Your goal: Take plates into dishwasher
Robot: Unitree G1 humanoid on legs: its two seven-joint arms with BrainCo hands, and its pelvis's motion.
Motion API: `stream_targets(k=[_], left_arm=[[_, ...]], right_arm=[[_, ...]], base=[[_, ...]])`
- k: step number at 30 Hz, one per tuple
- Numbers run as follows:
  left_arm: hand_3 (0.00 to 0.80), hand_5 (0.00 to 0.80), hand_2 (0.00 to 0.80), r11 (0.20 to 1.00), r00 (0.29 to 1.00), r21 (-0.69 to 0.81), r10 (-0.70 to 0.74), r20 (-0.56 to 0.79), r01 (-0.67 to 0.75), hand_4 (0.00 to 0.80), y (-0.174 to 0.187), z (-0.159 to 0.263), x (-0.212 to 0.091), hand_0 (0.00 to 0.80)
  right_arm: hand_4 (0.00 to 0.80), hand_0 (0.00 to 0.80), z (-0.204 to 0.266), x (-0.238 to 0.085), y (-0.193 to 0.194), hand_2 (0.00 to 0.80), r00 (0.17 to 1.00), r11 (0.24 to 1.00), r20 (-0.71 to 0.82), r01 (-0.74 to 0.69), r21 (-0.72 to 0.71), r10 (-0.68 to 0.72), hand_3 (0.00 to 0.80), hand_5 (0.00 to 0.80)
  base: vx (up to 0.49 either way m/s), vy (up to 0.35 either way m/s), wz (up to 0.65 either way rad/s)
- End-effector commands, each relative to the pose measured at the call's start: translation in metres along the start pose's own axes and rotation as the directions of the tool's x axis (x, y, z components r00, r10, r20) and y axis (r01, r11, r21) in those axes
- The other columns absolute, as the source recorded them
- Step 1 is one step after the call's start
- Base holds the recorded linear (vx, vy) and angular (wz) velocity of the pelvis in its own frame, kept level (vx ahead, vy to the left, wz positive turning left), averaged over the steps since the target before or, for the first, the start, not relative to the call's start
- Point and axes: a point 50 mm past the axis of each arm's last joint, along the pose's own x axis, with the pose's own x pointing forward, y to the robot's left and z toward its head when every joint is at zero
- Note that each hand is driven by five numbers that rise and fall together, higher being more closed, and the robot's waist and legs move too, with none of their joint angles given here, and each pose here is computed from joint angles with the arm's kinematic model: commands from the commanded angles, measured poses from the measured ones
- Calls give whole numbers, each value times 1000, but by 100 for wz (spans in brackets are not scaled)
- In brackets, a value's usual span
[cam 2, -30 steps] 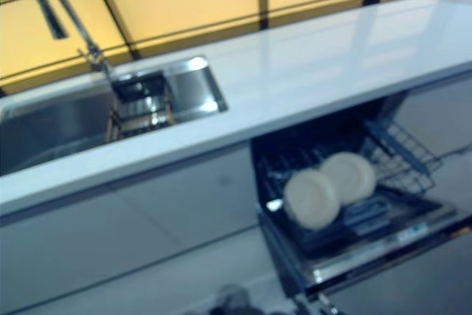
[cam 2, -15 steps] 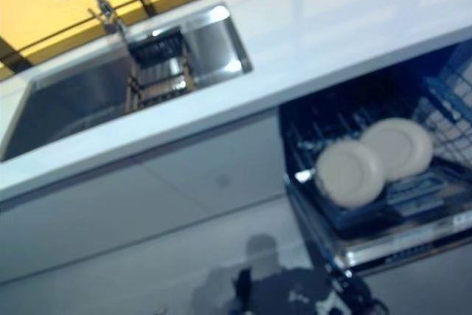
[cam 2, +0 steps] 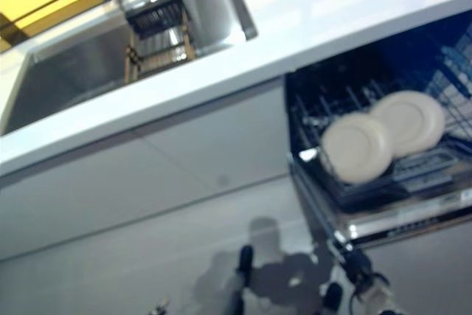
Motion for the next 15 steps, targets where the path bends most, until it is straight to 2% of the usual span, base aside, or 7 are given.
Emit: stream_targets(k=[1,9,15], left_arm=[[0,0,0,997,997,59,39,71,-43,0,11,34,3,0],[0,0,0,991,993,89,89,73,-95,0,24,40,0,0],[0,0,0,984,990,110,132,48,-137,0,33,35,-3,0]], right_arm=[[0,0,150,18,138,0,785,902,447,-350,-252,429,0,0],[0,0,160,11,139,0,768,891,457,-345,-295,449,0,0],[0,0,164,7,133,0,769,892,459,-338,-298,445,0,0]], base=[[4,-66,-9],[53,-69,-7],[99,-52,9]])
